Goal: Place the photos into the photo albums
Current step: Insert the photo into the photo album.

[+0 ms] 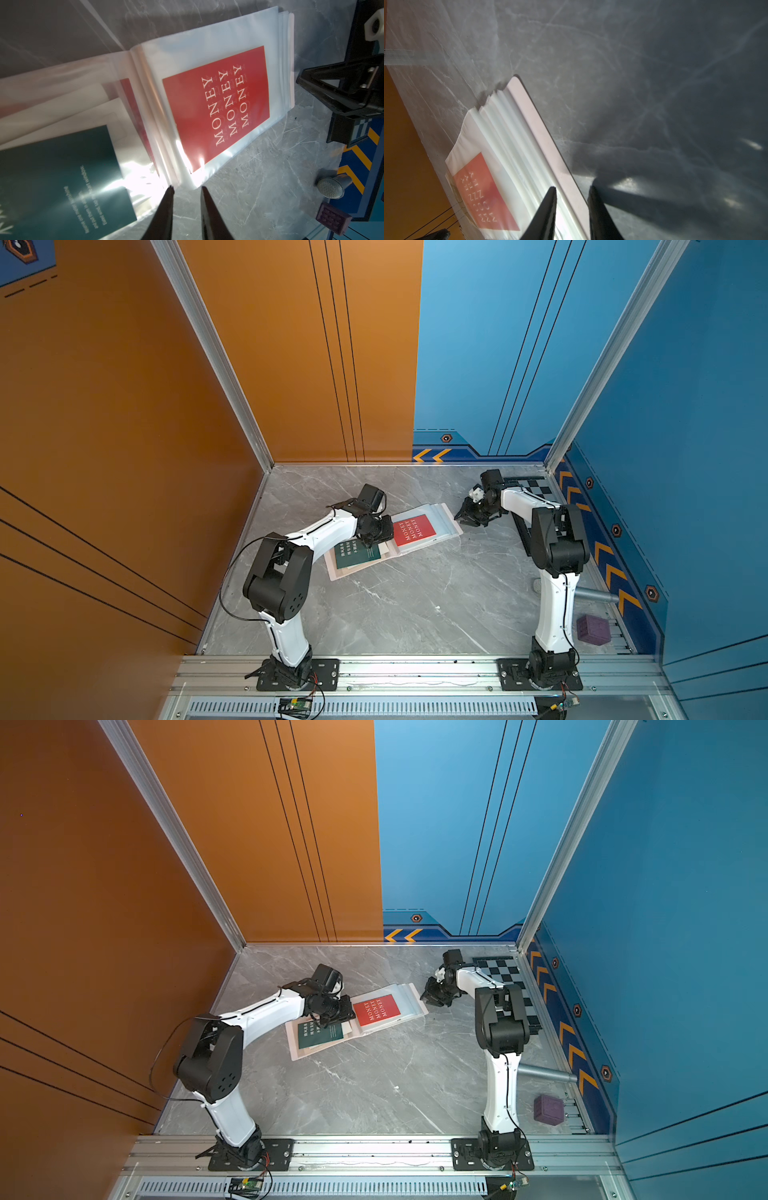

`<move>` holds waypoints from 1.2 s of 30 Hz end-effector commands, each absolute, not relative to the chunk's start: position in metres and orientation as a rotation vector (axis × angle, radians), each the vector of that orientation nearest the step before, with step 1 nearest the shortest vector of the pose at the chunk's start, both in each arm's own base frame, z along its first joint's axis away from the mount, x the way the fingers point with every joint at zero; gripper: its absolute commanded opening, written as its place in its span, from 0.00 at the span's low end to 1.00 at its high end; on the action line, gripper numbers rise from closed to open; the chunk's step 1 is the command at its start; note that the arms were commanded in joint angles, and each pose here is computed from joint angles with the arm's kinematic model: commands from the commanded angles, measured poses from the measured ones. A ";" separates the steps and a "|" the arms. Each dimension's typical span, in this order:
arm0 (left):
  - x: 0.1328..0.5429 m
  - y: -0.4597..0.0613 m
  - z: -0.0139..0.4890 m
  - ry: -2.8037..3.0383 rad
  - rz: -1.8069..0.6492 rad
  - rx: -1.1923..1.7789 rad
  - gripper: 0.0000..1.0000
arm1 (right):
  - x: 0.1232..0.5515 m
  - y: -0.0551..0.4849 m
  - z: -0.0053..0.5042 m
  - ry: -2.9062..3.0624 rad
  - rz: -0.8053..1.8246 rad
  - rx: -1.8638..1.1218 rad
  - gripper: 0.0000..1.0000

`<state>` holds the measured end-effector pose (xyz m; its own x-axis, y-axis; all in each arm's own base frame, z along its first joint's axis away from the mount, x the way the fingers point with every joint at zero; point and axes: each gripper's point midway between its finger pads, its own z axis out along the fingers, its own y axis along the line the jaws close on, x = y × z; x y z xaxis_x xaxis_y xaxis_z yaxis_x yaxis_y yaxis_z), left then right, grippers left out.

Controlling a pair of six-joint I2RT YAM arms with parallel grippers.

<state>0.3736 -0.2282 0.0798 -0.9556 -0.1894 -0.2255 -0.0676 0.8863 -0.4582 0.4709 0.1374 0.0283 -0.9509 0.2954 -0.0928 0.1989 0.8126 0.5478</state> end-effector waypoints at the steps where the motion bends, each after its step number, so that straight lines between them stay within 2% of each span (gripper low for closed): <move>1: 0.383 -0.236 0.069 2.818 -0.632 -0.150 0.25 | 0.452 0.131 0.006 2.933 0.782 0.405 0.30; 8: 0.391 -0.245 0.042 2.865 -0.602 -0.138 0.22 | 0.437 0.126 -0.002 2.991 0.737 0.400 0.30; 14: 0.387 -0.244 0.018 2.918 -0.568 -0.147 0.19 | 0.432 0.140 -0.007 3.010 0.840 0.399 0.30; 20: 0.381 -0.237 0.004 2.949 -0.528 -0.151 0.18 | 0.438 0.170 0.005 2.940 1.121 0.400 0.30; 31: 0.376 -0.235 0.000 2.959 -0.523 -0.151 0.16 | 0.449 0.198 0.055 2.752 1.394 0.342 0.30; 33: 0.377 -0.236 0.004 2.952 -0.541 -0.150 0.16 | 0.450 0.194 0.063 2.741 1.356 0.346 0.30; 36: 0.379 -0.235 0.019 2.919 -0.552 -0.145 0.18 | 0.447 0.167 0.062 2.761 1.139 0.404 0.30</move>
